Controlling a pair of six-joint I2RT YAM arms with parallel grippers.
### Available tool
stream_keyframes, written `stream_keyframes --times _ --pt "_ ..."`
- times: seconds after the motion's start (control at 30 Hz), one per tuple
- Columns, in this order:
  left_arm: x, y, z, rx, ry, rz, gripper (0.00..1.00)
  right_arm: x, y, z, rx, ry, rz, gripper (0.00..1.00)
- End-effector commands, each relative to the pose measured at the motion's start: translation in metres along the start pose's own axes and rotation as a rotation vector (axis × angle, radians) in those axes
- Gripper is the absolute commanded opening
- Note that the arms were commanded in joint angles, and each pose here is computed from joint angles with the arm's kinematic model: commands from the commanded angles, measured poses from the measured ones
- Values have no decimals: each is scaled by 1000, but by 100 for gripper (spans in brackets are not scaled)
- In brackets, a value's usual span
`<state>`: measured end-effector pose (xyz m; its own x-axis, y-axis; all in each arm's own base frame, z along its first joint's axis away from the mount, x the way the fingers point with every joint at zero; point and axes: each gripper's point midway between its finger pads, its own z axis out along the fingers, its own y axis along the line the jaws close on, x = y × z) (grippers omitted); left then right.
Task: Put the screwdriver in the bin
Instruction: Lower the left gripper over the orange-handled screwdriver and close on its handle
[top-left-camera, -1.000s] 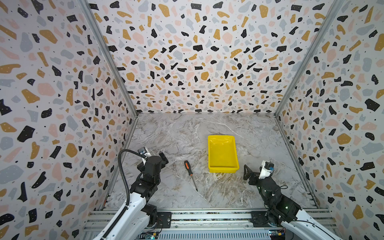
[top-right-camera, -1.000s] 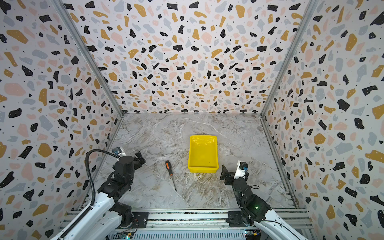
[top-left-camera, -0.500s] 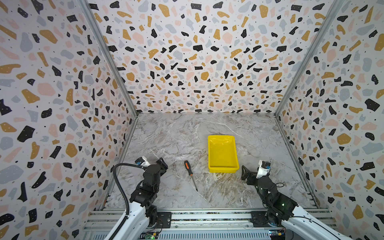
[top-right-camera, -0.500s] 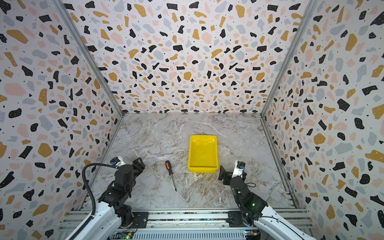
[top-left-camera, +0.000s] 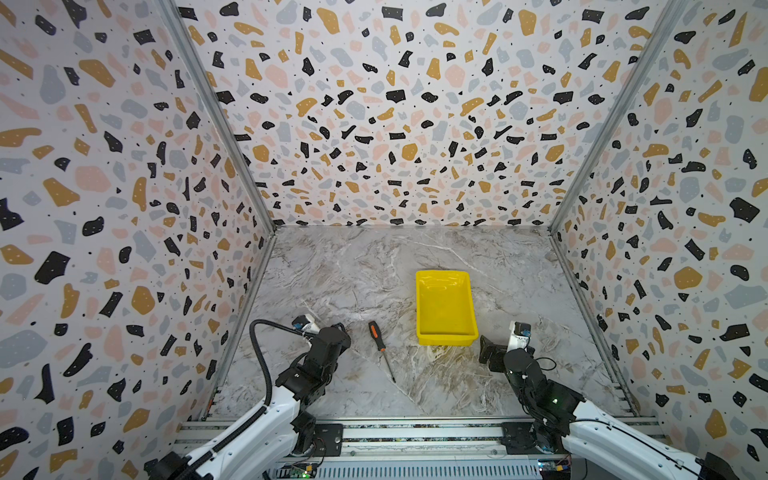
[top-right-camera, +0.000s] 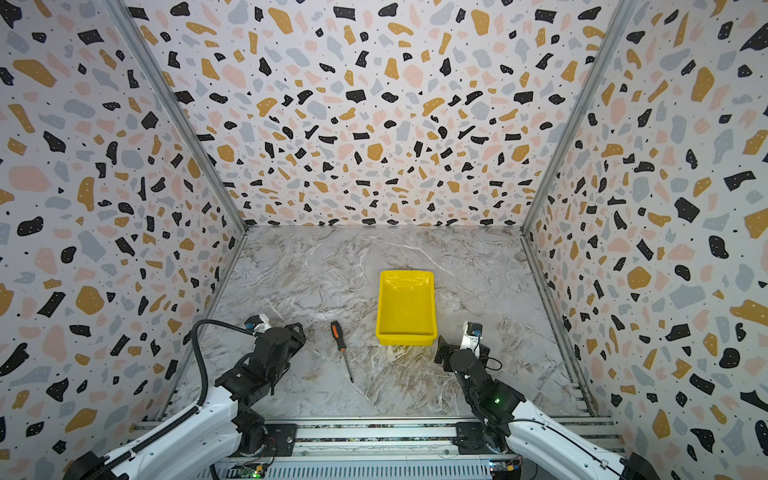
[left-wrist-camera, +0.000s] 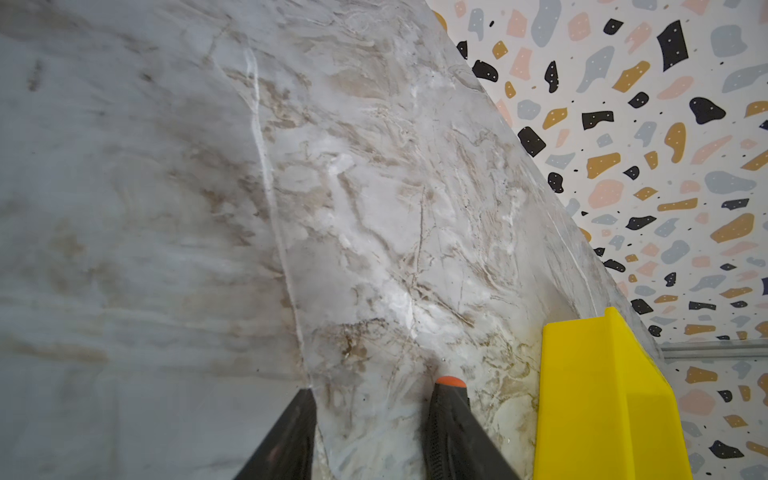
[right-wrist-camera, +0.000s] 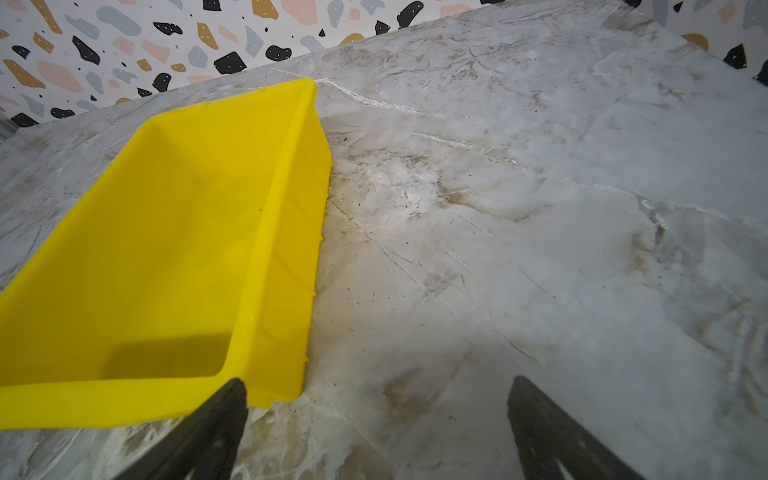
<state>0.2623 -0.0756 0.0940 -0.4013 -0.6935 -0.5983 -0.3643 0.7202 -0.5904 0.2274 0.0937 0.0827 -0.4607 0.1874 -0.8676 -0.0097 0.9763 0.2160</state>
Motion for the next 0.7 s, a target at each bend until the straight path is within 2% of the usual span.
stream_keyframes --times 0.0,0.2,0.37,0.6,0.67 --pt "-9 -29 0 34 -45 30 47 -19 12 -3 -35 -38 27 99" --pt "30 -54 19 -25 66 198 49 -19 13 -3 -39 -36 25 99" --pt "48 -67 26 -108 89 341 47 -20 11 -4 -34 -41 37 99" --pt "56 -60 31 -138 83 350 48 -23 9 -7 -47 -67 55 99" --pt "57 -57 33 -159 88 367 52 -23 10 -7 -48 -67 55 99"
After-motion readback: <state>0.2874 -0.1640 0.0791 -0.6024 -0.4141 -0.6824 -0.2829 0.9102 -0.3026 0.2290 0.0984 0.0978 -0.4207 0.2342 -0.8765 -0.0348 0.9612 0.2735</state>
